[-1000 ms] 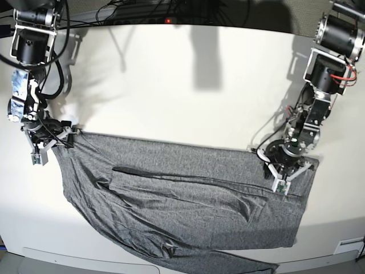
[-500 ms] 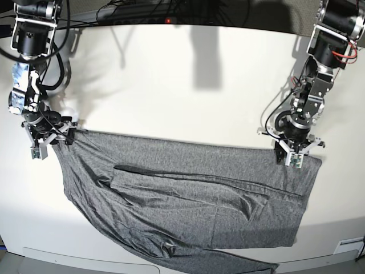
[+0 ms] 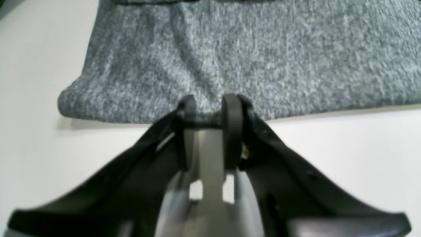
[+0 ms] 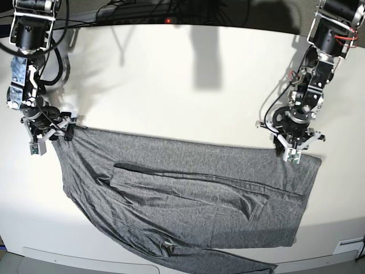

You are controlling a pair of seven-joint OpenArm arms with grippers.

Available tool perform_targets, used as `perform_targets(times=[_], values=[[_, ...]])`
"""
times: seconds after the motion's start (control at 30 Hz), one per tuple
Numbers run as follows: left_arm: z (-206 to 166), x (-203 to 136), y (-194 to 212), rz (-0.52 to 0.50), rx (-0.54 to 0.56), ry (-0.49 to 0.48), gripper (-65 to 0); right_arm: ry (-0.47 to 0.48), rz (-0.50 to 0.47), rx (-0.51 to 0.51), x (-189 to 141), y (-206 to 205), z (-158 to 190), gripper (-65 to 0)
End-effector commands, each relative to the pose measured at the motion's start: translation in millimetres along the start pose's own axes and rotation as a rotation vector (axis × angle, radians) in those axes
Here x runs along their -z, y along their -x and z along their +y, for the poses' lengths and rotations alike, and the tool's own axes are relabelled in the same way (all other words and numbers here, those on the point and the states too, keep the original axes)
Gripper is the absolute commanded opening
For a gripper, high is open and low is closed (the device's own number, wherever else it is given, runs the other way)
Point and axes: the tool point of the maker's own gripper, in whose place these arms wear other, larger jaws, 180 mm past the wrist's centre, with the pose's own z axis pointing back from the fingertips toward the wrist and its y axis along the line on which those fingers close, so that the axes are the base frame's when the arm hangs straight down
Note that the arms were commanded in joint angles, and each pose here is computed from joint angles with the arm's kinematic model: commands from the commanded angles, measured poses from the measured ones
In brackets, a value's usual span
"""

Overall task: Fold the T-shirt properly
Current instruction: 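Lower the held edge and adjust both grippers along it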

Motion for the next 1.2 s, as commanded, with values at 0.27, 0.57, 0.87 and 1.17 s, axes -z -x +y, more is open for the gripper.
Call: perform_targets(times=[0.27, 0.57, 0.87, 1.17], values=[[15, 12, -77, 0.008, 0.133, -0.023, -50.4, -0.036, -0.124, -0.024, -16, -56, 12, -35.1], [56, 10, -94, 0.044, 0.133, -0.082, -52.6, -0.009, -0.129, -0.077, -18, -63, 9, -35.1], [55, 26, -50, 0.119, 0.047, -0.078, -52.6, -0.056, -0.186, -0.051, -2, -79, 48, -35.1], [59, 30, -85, 0.047, 0.029, -0.079, -52.6, -0.088, -0.241, -0.032, 1, -109, 64, -35.1]])
